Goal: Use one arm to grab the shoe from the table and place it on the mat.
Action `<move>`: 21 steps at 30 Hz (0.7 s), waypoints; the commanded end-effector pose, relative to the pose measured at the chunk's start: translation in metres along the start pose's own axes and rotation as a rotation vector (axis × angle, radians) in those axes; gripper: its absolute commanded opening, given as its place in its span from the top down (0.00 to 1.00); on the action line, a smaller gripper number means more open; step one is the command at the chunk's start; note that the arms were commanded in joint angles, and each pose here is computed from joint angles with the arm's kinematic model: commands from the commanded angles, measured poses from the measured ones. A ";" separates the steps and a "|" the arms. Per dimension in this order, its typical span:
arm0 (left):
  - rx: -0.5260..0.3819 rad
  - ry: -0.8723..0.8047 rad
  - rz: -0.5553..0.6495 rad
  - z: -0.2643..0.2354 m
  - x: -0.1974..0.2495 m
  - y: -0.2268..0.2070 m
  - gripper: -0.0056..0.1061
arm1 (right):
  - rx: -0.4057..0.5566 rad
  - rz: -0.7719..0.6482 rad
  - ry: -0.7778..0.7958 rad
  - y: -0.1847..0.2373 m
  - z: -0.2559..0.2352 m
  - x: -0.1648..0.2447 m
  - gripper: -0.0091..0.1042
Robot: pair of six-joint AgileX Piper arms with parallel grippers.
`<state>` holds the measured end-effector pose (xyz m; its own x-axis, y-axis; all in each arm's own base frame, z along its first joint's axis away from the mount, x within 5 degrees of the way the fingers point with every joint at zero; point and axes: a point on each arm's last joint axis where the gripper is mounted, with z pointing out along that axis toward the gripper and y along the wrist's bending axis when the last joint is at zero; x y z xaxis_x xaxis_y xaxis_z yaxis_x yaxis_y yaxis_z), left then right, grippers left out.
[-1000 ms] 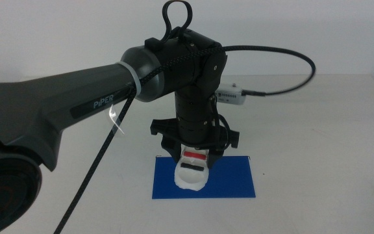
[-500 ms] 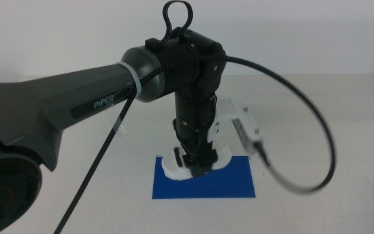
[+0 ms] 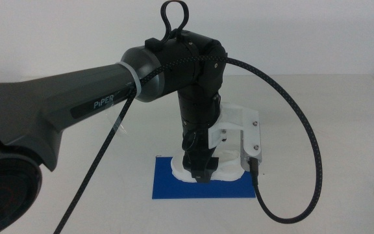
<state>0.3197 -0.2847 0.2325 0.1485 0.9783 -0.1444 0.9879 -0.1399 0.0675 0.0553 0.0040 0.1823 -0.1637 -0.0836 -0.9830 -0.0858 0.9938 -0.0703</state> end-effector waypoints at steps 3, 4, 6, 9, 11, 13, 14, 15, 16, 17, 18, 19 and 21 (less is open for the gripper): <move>-0.092 -0.060 0.007 -0.033 -0.003 0.000 0.96 | 0.003 -0.021 -0.064 0.000 0.000 -0.005 0.23; -0.093 -0.061 0.002 -0.033 -0.002 0.001 0.96 | 0.003 -0.021 -0.064 0.000 0.000 -0.005 0.23; -0.092 -0.059 -0.008 -0.033 0.002 0.003 0.96 | 0.003 -0.021 -0.064 0.000 0.000 -0.005 0.23; -0.079 -0.048 -0.016 -0.026 0.004 0.006 0.96 | 0.003 -0.021 -0.064 0.000 0.000 -0.005 0.23; -0.064 -0.042 -0.022 -0.019 0.004 0.008 0.96 | 0.003 -0.021 -0.064 0.000 0.000 -0.005 0.23; -0.050 -0.038 -0.027 -0.012 0.005 0.009 0.96 | 0.003 -0.021 -0.064 0.000 0.000 -0.005 0.23; -0.047 -0.034 -0.028 -0.010 0.005 0.010 0.96 | 0.003 -0.021 -0.064 0.000 0.000 -0.005 0.23; -0.043 -0.023 -0.026 -0.006 0.006 0.011 0.96 | 0.003 -0.021 -0.064 0.000 0.000 -0.005 0.23; -0.044 -0.019 -0.025 -0.004 0.006 0.012 0.96 | 0.003 -0.021 -0.064 0.000 0.000 -0.005 0.23; -0.047 -0.017 -0.025 -0.002 0.006 0.013 0.96 | 0.003 -0.021 -0.064 0.000 0.000 -0.005 0.23; -0.048 -0.013 -0.026 0.003 0.006 0.014 0.96 | 0.003 -0.021 -0.064 0.000 0.000 -0.005 0.23; -0.051 -0.014 -0.029 0.005 0.006 0.015 0.96 | 0.003 -0.021 -0.064 0.000 0.000 -0.005 0.23; -0.054 -0.018 -0.031 0.011 0.005 0.017 0.96 | 0.003 -0.021 -0.064 0.000 0.000 -0.005 0.23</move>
<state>0.3388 -0.2830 0.1919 0.1211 0.9868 -0.1072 0.9921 -0.1169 0.0454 0.0553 0.0040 0.1823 -0.1637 -0.0836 -0.9830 -0.0858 0.9938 -0.0703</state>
